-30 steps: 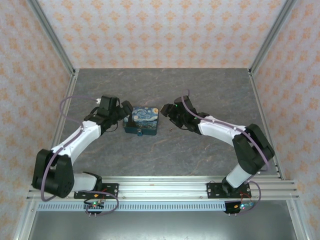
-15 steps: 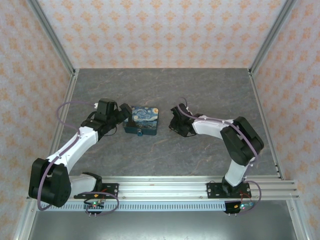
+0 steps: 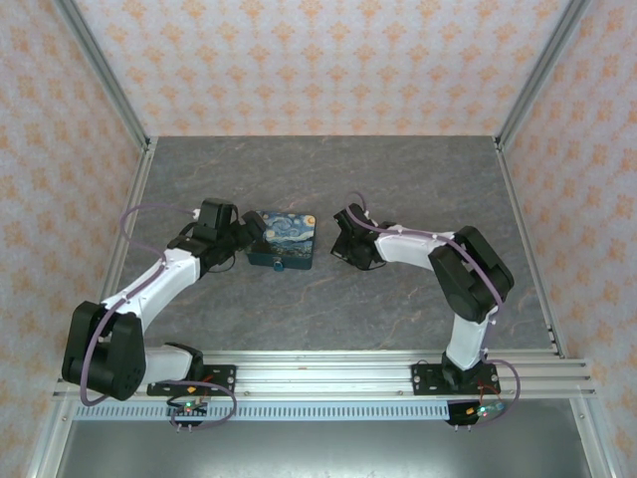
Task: Unlock the padlock with the key
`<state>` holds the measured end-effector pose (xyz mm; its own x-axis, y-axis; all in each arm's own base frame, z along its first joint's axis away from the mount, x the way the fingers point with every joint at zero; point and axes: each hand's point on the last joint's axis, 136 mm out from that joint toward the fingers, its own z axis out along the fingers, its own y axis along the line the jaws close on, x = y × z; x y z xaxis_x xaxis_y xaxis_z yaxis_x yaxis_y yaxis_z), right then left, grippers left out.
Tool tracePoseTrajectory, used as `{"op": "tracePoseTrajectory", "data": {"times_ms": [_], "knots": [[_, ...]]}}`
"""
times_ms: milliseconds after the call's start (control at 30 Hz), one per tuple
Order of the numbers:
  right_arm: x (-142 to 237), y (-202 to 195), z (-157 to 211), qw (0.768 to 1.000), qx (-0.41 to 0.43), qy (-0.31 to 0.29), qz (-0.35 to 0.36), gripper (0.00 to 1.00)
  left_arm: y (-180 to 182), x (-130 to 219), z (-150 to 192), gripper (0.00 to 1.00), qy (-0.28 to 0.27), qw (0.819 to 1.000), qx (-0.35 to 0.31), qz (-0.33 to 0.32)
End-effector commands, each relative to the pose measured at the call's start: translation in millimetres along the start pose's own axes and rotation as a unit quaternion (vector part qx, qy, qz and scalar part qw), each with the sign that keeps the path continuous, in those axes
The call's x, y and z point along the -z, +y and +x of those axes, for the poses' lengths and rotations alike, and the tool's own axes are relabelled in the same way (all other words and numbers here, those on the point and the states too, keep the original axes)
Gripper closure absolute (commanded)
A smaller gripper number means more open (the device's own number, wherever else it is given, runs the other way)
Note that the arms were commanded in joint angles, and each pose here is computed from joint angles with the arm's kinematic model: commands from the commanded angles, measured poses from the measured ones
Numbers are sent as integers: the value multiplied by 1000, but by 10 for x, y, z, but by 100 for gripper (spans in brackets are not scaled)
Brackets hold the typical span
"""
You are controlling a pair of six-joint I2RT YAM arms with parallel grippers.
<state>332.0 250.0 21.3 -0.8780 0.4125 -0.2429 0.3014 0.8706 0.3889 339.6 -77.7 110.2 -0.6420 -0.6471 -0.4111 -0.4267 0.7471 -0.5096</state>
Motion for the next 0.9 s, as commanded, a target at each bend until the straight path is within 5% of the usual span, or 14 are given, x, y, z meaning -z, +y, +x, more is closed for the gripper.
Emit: {"op": "tracePoseTrajectory", "data": {"times_ms": [0, 300, 333, 400, 467, 867], "knots": [[-30, -104, 207, 999, 16, 24, 15, 100, -50, -25, 5, 0, 2, 1000, 1, 12], [323, -320, 568, 999, 26, 37, -15, 100, -109, 8, 38, 0, 11, 1000, -3, 28], [365, -315, 611, 998, 31, 40, -22, 96, -114, 12, 35, 0, 10, 1000, -4, 29], [464, -316, 672, 998, 40, 40, -30, 60, -125, 13, 52, 0, 13, 999, -8, 31], [533, -340, 680, 998, 41, 34, -33, 43, -127, 1, 57, 0, 14, 999, -10, 29], [574, -192, 651, 996, 70, 28, -47, 43, -132, -81, 132, 0, 24, 999, -19, 23]]}}
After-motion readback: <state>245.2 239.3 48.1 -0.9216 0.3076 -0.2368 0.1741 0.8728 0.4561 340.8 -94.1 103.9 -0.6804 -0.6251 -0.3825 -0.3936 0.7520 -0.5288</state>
